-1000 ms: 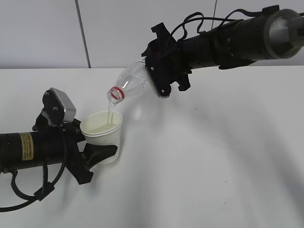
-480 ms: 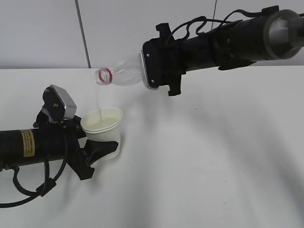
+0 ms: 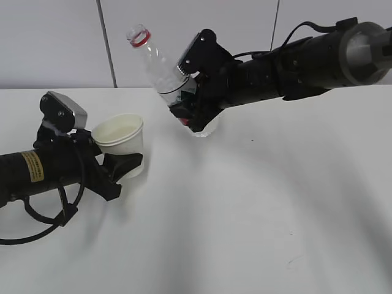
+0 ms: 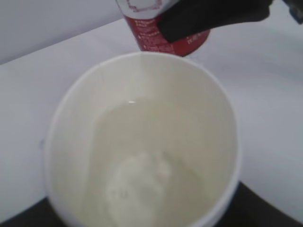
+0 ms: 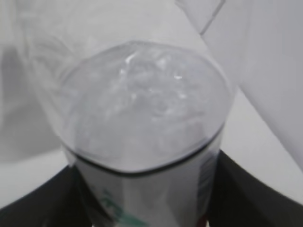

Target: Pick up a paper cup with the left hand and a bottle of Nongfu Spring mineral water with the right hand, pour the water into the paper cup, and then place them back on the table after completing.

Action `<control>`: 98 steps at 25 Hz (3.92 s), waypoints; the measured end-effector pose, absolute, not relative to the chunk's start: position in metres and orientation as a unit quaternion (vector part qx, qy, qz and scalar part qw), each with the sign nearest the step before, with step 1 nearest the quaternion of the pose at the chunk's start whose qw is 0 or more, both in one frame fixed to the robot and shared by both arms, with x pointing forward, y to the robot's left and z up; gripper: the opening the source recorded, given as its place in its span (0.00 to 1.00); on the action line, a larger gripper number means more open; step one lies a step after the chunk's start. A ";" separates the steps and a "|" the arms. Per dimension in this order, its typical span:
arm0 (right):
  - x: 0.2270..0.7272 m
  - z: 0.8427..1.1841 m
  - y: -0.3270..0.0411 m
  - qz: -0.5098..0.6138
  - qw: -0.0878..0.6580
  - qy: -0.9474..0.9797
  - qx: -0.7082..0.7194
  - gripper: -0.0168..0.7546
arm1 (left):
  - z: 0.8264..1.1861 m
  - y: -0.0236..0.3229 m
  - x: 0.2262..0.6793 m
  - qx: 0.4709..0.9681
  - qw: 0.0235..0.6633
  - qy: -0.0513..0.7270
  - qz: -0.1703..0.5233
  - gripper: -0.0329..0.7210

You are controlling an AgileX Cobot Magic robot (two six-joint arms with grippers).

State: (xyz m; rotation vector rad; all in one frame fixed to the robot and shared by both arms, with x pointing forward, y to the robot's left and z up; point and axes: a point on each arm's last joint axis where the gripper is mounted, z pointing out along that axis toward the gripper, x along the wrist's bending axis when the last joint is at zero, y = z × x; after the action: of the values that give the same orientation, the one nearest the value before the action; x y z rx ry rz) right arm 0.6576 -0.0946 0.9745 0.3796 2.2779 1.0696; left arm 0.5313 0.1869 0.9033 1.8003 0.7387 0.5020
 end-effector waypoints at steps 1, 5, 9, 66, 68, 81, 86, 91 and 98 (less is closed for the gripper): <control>0.656 0.974 -0.094 0.416 0.277 0.853 0.153 0.60 | 0.904 0.187 0.532 0.755 0.535 0.311 0.216 0.56; 0.649 0.967 -0.099 0.470 0.212 0.836 0.188 0.60 | 0.905 0.190 0.535 0.744 0.535 0.329 0.230 0.56; 0.648 0.959 -0.112 0.489 0.185 0.826 0.213 0.60 | 0.905 0.191 0.536 0.739 0.536 0.335 0.232 0.56; 0.612 0.863 -0.168 0.582 0.250 0.712 0.303 0.59 | 0.847 0.197 0.542 0.734 0.529 0.351 0.242 0.56; 0.611 0.862 -0.168 0.581 0.249 0.716 0.297 0.62 | 0.846 0.197 0.542 0.737 0.526 0.350 0.241 0.59; 0.592 0.856 -0.171 0.567 0.231 0.730 0.304 0.87 | 0.839 0.207 0.513 0.740 0.508 0.383 0.220 0.82; 0.572 0.860 -0.184 0.563 0.229 0.725 0.325 0.87 | 0.835 0.220 0.489 0.732 0.488 0.421 0.221 0.82; 0.555 0.861 -0.204 0.557 0.257 0.709 0.349 0.86 | 0.834 0.226 0.477 0.730 0.476 0.432 0.233 0.82; 0.548 0.857 -0.230 0.511 0.316 0.667 0.441 0.83 | 0.839 0.236 0.479 0.708 0.451 0.475 0.266 0.82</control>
State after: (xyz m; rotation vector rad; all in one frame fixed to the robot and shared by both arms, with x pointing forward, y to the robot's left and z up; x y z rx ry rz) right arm 0.5478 -0.2297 0.8566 1.1611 1.7555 1.3447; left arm 0.4787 0.2364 0.8394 1.7491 1.1731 0.6562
